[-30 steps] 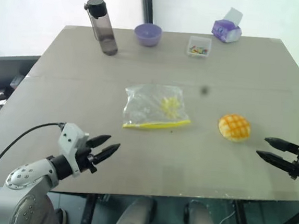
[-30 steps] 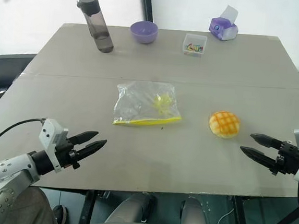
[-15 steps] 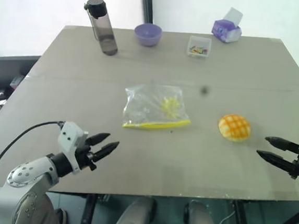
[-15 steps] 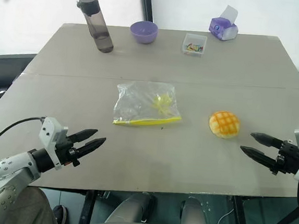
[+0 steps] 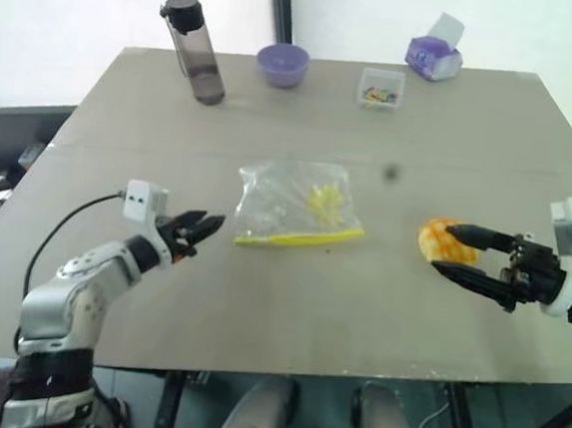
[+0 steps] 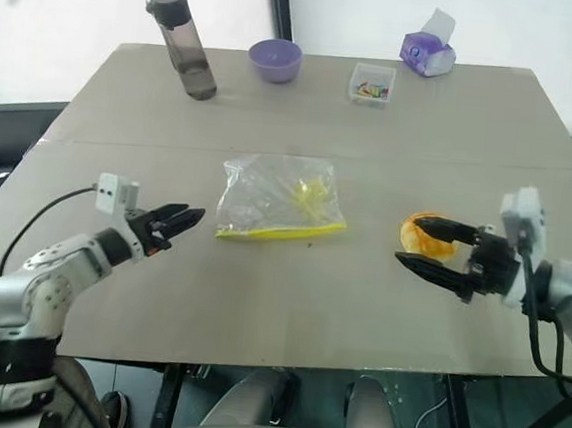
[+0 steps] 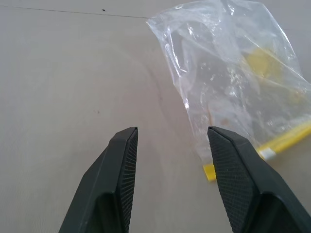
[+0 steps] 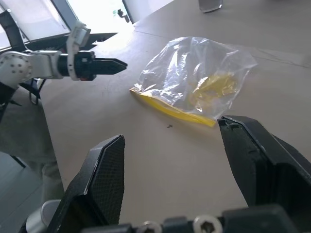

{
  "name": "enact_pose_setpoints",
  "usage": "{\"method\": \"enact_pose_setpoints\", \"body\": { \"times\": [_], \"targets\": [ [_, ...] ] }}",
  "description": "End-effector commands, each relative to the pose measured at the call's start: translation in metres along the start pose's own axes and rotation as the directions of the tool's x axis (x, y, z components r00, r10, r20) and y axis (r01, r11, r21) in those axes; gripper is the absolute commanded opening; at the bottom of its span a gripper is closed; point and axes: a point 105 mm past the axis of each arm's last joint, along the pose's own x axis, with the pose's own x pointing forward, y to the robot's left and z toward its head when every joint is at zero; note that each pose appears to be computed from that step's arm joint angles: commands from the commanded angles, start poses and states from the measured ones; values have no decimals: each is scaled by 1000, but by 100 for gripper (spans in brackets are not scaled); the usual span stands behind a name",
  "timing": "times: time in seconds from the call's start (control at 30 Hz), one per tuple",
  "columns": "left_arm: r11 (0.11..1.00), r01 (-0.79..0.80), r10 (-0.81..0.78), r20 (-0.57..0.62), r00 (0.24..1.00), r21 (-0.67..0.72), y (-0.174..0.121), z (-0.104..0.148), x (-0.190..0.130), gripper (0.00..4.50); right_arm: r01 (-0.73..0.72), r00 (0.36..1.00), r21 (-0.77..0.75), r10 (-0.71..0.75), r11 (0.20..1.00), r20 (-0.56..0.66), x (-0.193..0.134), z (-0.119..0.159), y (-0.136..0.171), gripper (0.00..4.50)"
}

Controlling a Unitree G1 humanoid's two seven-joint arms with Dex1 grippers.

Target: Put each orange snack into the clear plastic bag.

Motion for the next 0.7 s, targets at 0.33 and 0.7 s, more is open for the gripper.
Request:
{"method": "enact_pose_setpoints", "body": {
  "times": [0.33, 0.7],
  "targets": [
    [932, 108, -153, -106, 983, -346, -13, -5, 62, 444, 47, 998, -76, -44, 996, 35, 13, 5, -4, 448],
    [882, 227, -331, -200, 922, -413, -49, -20, 84, 391, 55, 997, -109, -50, 992, 52, 18, 2, -5, 450]
  ]
}}
